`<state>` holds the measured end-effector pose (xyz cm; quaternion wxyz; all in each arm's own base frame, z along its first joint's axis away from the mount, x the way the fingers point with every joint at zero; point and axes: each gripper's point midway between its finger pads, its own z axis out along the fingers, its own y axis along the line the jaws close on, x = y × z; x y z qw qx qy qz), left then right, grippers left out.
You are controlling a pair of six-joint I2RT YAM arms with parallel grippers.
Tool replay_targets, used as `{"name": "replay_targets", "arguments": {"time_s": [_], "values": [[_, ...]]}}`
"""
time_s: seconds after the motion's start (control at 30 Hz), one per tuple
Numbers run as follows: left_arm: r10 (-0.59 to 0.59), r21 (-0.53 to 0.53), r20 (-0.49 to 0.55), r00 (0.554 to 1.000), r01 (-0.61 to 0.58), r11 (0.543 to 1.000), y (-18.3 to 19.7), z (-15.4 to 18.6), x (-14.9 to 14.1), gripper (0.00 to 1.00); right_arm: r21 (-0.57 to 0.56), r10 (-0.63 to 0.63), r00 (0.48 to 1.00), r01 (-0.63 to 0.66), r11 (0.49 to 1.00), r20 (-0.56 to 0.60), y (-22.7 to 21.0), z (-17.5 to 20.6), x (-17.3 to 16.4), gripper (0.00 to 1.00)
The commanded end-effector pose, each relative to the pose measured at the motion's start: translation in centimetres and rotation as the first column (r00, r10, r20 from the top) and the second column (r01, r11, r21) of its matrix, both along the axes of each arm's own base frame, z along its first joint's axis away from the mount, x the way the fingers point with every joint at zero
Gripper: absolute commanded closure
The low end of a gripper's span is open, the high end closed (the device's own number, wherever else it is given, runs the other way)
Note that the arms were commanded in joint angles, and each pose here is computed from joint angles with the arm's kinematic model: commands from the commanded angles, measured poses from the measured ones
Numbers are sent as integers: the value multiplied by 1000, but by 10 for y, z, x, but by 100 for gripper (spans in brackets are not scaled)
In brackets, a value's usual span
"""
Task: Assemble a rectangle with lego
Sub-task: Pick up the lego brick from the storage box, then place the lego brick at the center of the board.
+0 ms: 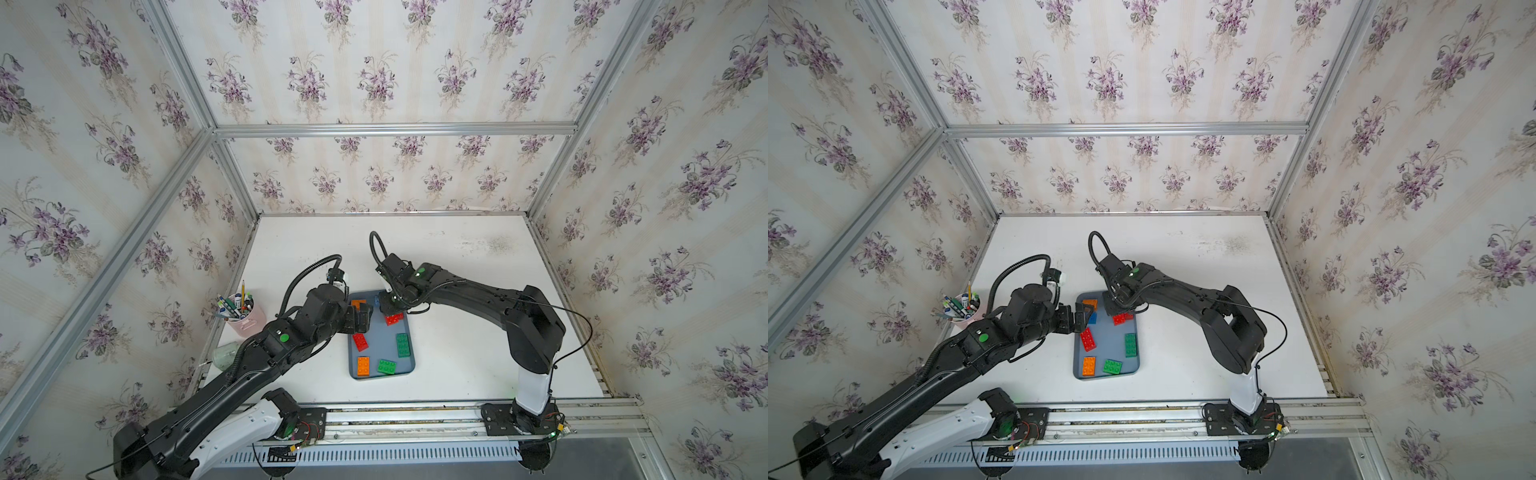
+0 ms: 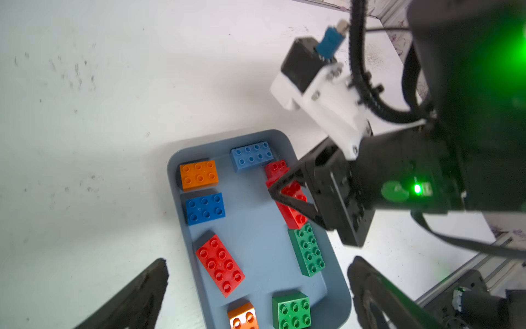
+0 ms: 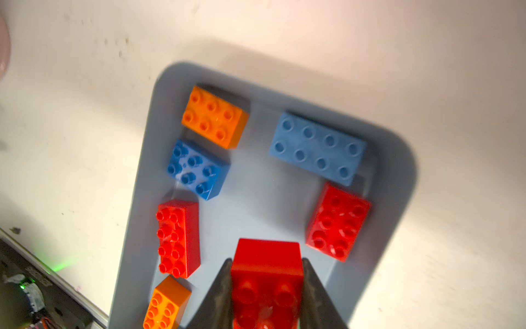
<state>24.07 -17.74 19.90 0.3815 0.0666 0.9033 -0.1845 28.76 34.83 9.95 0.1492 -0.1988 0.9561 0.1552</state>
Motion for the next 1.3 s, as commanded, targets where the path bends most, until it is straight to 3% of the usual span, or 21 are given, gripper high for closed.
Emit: {"name": "replay_targets", "arguments": {"time_s": [0.0,0.13,0.2,0.33,0.47,0.77,1.13,1.27], "values": [[-87,146,123,989,69,987,-18,12,12,0,-39,-56,998,57,998,18,-34,11,21,67],[-275,351,154,949,208,913,-59,6,11,0,-53,-149,989,150,987,20,-82,11,47,67],[-368,399,138,919,289,870,-80,-2,9,0,-70,-181,983,182,981,24,-99,6,56,67],[-564,375,97,820,494,784,-124,-26,-3,0,-109,-229,973,231,967,27,-121,-8,67,67],[-630,298,118,768,577,760,-154,-32,-6,0,-106,-342,939,343,933,27,-150,-27,84,67],[-624,252,186,759,577,777,-161,-13,-6,0,-123,-354,934,358,926,51,-156,-51,112,66],[-520,234,247,818,471,851,-129,-4,-4,0,-138,-353,936,351,926,9,-150,-73,122,64],[-468,230,224,855,420,878,-119,-5,5,0,-137,-358,934,356,925,8,-150,-73,123,61]]}}
